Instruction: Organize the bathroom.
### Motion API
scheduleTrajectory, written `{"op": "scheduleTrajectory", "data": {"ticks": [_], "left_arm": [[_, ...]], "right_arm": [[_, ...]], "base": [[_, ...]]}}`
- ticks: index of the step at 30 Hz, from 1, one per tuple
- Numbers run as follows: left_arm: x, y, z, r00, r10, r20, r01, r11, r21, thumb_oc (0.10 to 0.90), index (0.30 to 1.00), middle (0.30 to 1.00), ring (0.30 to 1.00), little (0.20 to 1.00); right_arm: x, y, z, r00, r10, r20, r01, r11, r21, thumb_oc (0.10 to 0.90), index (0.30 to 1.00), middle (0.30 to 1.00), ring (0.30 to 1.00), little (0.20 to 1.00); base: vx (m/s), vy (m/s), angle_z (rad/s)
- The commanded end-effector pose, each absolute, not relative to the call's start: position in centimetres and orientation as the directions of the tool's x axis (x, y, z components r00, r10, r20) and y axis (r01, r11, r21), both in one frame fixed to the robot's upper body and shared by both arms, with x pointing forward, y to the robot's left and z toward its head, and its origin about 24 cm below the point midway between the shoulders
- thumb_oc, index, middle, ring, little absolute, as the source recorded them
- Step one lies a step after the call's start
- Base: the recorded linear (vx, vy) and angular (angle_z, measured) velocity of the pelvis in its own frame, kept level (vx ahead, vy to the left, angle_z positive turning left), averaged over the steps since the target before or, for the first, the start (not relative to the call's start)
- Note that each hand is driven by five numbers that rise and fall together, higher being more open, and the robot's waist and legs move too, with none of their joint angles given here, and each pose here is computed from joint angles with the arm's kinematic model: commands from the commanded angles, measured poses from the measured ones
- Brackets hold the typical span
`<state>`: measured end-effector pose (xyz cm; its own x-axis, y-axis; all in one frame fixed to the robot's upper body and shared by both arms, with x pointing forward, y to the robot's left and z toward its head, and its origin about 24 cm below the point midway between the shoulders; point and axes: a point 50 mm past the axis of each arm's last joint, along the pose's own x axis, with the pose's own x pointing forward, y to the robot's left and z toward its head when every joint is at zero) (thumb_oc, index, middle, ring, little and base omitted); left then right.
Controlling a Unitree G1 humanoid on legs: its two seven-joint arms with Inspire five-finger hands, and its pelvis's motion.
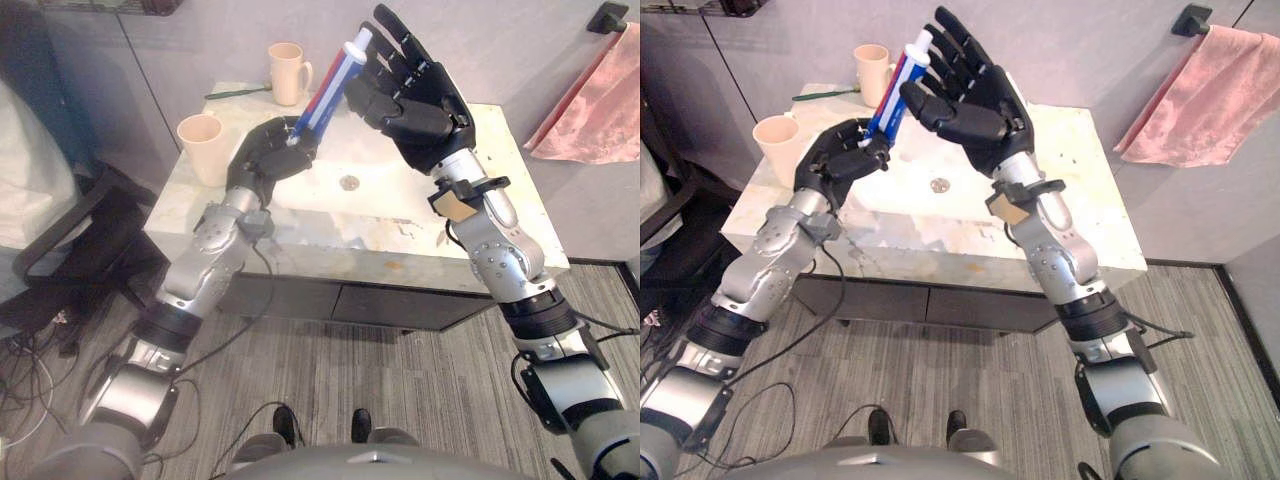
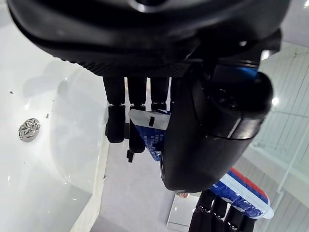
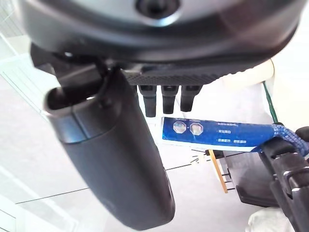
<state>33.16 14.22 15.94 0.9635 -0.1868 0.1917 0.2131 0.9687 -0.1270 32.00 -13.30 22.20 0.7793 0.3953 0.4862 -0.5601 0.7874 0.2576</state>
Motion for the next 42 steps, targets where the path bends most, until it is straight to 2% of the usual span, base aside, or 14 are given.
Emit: {"op": "scheduleTrajectory", "data": {"ticks": [1, 6, 8, 9, 10, 35, 36, 37, 42], "left_arm": [[33.4, 13.8, 21.5, 0.865, -0.160, 0.476, 0.278, 0.942, -0.189, 0.400, 0.300, 0.300, 0.300, 0.300], [33.3, 13.4, 21.4, 0.862, -0.178, 0.474, 0.297, 0.936, -0.189, 0.400, 0.300, 0.300, 0.300, 0.300], [33.3, 13.4, 21.4, 0.860, -0.183, 0.476, 0.302, 0.935, -0.187, 0.400, 0.300, 0.300, 0.300, 0.300], [33.2, 13.3, 21.5, 0.857, -0.189, 0.479, 0.308, 0.934, -0.183, 0.400, 0.300, 0.300, 0.300, 0.300], [33.1, 13.3, 21.5, 0.856, -0.191, 0.481, 0.310, 0.933, -0.181, 0.400, 0.300, 0.300, 0.300, 0.300], [33.1, 13.5, 21.9, 0.854, -0.182, 0.488, 0.304, 0.934, -0.185, 0.400, 0.300, 0.300, 0.300, 0.300], [33.1, 13.4, 21.8, 0.854, -0.183, 0.488, 0.305, 0.934, -0.184, 0.400, 0.300, 0.300, 0.300, 0.300], [33.1, 13.5, 21.9, 0.853, -0.186, 0.488, 0.308, 0.934, -0.183, 0.400, 0.300, 0.300, 0.300, 0.300], [33.1, 13.4, 22.0, 0.853, -0.188, 0.488, 0.309, 0.934, -0.181, 0.400, 0.300, 0.300, 0.300, 0.300]], "right_arm": [[30.2, -14.5, 26.9, 0.621, 0.320, 0.715, -0.627, 0.751, 0.208, 0.800, 0.900, 0.900, 0.900, 0.900], [30.5, -14.0, 27.1, 0.623, 0.325, 0.712, -0.621, 0.758, 0.198, 0.800, 0.900, 0.900, 0.900, 0.900], [30.5, -14.0, 27.1, 0.626, 0.323, 0.709, -0.620, 0.758, 0.203, 0.676, 0.714, 0.714, 0.714, 0.714], [30.6, -14.0, 27.0, 0.634, 0.315, 0.706, -0.612, 0.763, 0.208, 0.452, 0.378, 0.378, 0.378, 0.378], [30.6, -14.0, 27.0, 0.635, 0.313, 0.706, -0.610, 0.764, 0.210, 0.400, 0.300, 0.300, 0.300, 0.300], [30.7, -14.2, 27.1, 0.626, 0.327, 0.708, -0.609, 0.772, 0.182, 0.400, 0.300, 0.300, 0.300, 0.300], [30.7, -14.1, 27.0, 0.628, 0.331, 0.704, -0.608, 0.773, 0.179, 0.444, 0.366, 0.366, 0.366, 0.366], [30.9, -14.1, 26.9, 0.640, 0.337, 0.690, -0.603, 0.777, 0.180, 0.800, 0.900, 0.900, 0.900, 0.900], [31.2, -13.9, 26.1, 0.670, 0.359, 0.650, -0.602, 0.775, 0.193, 0.800, 0.900, 0.900, 0.900, 0.900]], "base": [[0.00, 0.000, 0.00], [0.00, 0.000, 0.00], [0.00, 0.000, 0.00], [0.00, 0.000, 0.00], [0.00, 0.000, 0.00], [0.00, 0.000, 0.00], [0.00, 0.000, 0.00], [0.00, 0.000, 0.00], [0.00, 0.000, 0.00]]}}
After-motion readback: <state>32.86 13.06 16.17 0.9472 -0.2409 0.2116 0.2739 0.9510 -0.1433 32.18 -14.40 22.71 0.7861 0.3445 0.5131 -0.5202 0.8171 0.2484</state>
